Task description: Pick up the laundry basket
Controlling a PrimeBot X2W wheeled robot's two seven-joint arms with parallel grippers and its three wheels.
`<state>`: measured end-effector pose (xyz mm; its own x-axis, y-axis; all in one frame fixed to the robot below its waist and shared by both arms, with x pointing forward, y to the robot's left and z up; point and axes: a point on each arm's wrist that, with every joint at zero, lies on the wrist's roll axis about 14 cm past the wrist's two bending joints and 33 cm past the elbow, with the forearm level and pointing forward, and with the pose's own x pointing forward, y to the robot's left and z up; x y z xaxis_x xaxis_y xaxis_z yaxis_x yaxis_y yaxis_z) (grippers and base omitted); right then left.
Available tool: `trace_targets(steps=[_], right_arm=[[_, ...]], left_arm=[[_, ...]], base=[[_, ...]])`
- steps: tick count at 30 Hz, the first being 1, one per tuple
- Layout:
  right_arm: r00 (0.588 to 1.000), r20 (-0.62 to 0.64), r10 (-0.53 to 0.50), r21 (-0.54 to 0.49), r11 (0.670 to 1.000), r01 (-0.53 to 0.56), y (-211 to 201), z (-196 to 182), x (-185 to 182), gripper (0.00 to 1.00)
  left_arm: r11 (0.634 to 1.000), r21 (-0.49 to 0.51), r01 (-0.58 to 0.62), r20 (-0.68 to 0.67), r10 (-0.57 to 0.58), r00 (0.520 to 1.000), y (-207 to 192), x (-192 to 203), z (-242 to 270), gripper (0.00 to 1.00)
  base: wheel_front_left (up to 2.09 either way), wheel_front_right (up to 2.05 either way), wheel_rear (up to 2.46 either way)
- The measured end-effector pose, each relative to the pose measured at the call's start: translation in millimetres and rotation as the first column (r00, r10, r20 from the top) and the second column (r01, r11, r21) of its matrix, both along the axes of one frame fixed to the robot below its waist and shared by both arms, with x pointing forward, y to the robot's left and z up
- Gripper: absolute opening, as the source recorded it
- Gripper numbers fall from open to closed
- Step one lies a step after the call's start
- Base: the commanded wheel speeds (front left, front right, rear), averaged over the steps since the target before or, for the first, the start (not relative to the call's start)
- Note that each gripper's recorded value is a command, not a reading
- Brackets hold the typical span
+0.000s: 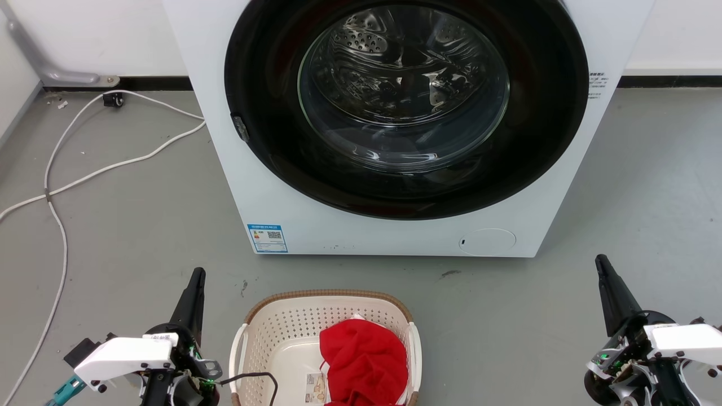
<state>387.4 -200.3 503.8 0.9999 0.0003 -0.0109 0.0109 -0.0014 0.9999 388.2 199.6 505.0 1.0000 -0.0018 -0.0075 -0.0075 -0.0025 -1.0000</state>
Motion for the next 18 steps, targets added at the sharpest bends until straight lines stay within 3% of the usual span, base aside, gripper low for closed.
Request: trace_targets(steps=[10, 11, 18], right_arm=[[1.0, 0.0, 0.0, 0.0, 1.0, 0.0, 0, 0, 0, 0.0], [1.0, 0.0, 0.0, 0.0, 1.0, 0.0, 0, 0, 0, 1.0], [0.996, -0.085, -0.012, 0.004, 1.0, 0.013, -1, -29, -14, 1.0]], left_arm=[[1.0, 0.0, 0.0, 0.0, 0.0, 1.0, 0, 0, 0, 0.0], [1.0, 0.0, 0.0, 0.0, 0.0, 1.0, 0, 0, 0, 1.0], [1.0, 0.0, -0.004, -0.08, 0.004, 0.997, -2, -13, -27, 1.0]], base=[[0.0, 0.0, 0.0], [0.0, 0.0, 0.0], [0.0, 0.0, 0.0]])
